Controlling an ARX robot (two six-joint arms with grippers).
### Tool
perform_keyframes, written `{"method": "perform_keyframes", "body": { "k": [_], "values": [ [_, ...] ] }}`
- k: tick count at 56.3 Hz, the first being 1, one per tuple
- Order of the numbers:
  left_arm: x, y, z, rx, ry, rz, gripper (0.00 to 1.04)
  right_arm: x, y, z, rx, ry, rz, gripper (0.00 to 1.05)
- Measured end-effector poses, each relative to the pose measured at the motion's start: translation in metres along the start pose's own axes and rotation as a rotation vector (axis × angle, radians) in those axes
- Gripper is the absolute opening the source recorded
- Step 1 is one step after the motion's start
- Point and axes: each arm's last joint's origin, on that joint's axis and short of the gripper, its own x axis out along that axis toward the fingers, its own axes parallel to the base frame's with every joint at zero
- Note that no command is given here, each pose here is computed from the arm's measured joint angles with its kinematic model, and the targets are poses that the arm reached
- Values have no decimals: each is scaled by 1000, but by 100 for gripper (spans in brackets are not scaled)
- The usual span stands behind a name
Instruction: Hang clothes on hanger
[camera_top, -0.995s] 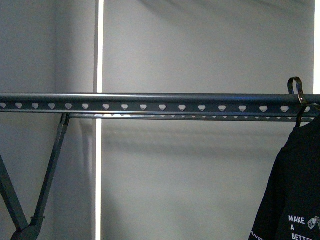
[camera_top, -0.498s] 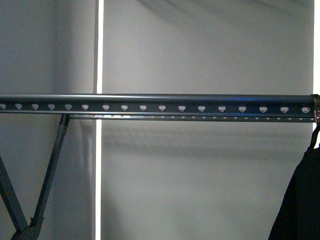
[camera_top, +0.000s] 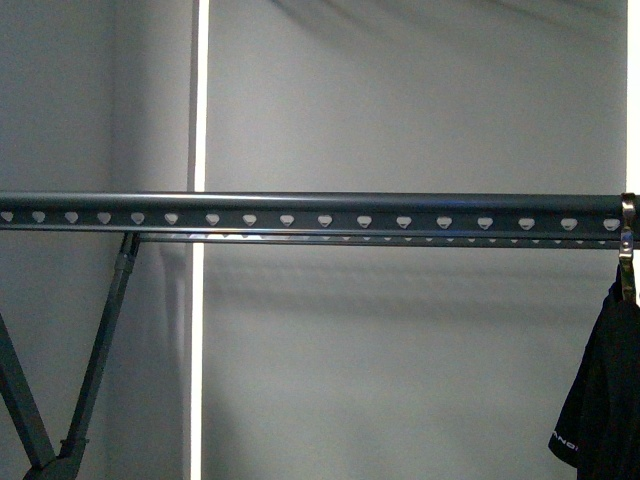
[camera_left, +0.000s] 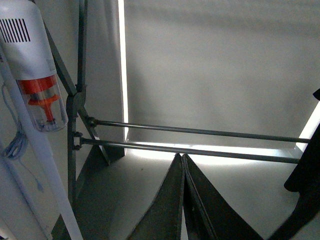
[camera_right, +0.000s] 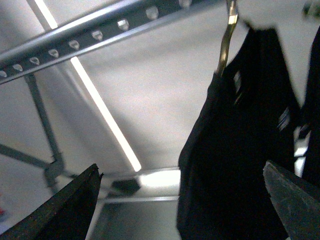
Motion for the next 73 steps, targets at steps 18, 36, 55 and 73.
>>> {"method": "perform_keyframes", "body": {
  "k": [18, 36, 55, 73],
  "values": [
    [-10, 0, -4, 0, 27, -2, 4, -123, 62, -47, -262, -187, -69, 86],
    [-16, 0, -3, 0, 5, 0, 4, -126, 57, -106, -259, 18, -124, 20],
    [-16, 0, -3, 0, 5, 0, 4, -127, 52, -126, -262, 25, -126, 2],
    [-16, 0, -3, 0, 4, 0, 4, -127, 49, -137, -263, 16, -125, 2]
  ]
}}
